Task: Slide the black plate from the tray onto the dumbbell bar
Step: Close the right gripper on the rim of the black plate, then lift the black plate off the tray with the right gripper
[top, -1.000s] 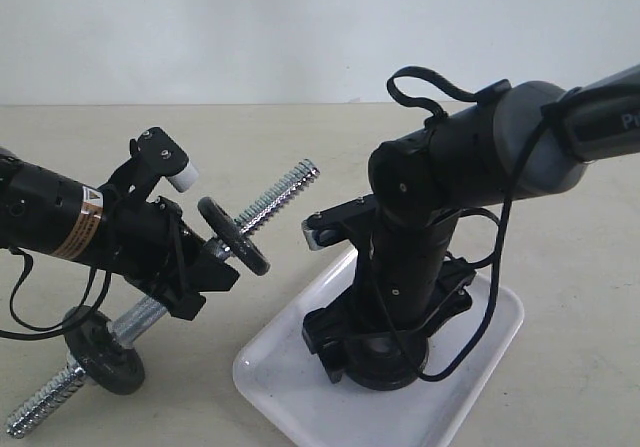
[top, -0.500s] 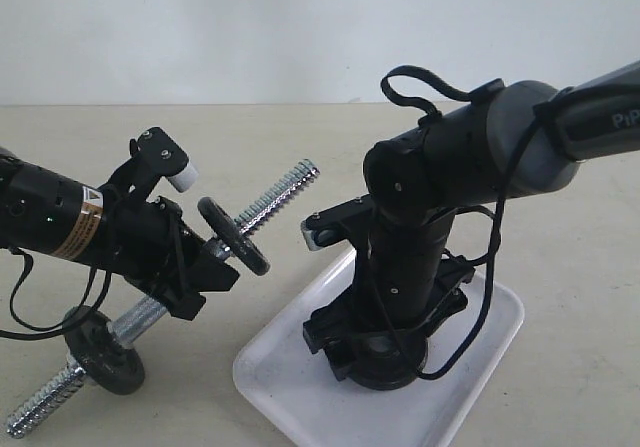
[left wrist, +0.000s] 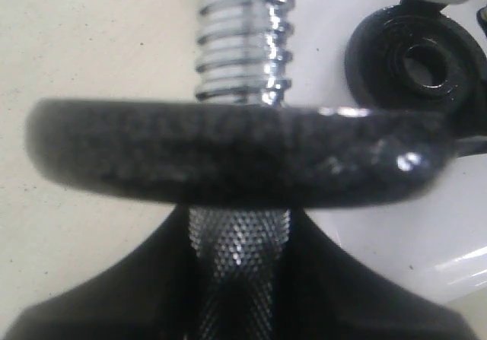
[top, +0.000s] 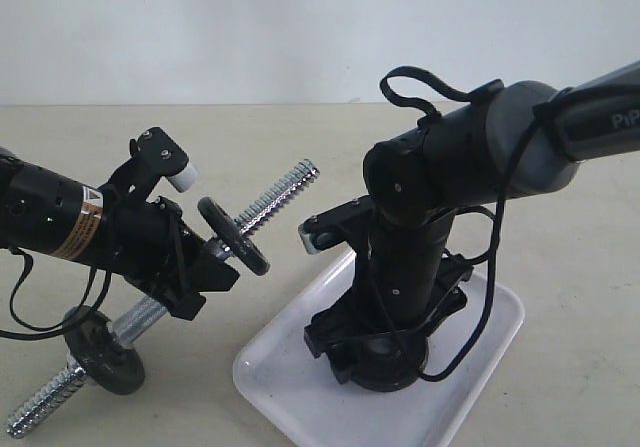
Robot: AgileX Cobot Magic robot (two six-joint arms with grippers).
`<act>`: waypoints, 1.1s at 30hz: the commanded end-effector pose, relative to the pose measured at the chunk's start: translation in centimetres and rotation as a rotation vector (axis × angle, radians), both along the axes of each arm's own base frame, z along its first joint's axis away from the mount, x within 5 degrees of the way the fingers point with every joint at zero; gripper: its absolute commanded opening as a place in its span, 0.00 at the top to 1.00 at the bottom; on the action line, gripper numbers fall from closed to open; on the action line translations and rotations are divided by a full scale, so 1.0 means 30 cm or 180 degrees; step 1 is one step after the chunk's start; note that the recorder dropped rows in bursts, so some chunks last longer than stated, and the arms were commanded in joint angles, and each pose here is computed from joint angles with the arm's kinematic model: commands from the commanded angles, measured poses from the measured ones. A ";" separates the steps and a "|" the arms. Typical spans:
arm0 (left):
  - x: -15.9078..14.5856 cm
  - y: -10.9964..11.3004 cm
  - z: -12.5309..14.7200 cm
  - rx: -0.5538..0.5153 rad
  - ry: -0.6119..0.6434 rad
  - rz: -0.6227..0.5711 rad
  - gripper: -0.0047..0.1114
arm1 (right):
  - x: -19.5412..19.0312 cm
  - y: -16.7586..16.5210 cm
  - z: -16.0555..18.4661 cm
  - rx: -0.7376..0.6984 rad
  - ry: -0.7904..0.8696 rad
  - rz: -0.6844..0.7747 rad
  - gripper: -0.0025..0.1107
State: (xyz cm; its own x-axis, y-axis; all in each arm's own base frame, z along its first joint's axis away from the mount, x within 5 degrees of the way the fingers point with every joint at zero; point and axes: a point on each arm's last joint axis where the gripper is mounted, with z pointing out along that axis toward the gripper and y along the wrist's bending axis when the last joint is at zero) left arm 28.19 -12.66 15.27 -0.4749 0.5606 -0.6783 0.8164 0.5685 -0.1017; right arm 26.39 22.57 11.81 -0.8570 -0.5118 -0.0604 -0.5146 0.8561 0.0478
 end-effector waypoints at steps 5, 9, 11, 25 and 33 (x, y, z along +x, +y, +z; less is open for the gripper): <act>0.007 -0.018 0.078 -0.0227 -0.0178 -0.0059 0.92 | -0.008 -0.003 -0.086 -0.0038 0.0083 0.0199 0.97; 0.006 -0.019 0.078 -0.0235 -0.0167 -0.0052 0.92 | -0.008 -0.006 -0.071 -0.0030 0.0066 0.0309 0.98; 0.006 -0.019 0.078 -0.0241 -0.0156 -0.0041 0.92 | -0.007 -0.004 -0.033 0.0029 -0.0017 0.0356 0.98; 0.006 -0.019 0.078 -0.0254 -0.0132 -0.0014 0.92 | -0.011 -0.015 0.147 0.0267 -0.0436 0.0556 0.98; 0.007 -0.018 0.078 -0.0249 -0.0136 -0.0012 0.92 | 0.072 -0.139 0.148 0.0492 -0.0214 0.0208 0.98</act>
State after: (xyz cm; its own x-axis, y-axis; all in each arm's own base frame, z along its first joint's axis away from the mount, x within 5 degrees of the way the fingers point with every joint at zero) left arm 28.19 -12.66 15.27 -0.4872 0.5520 -0.6767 0.8091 0.5769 -0.1120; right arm 27.91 19.33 15.35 -0.8056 -0.5673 -0.1706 -0.5866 0.8042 0.0956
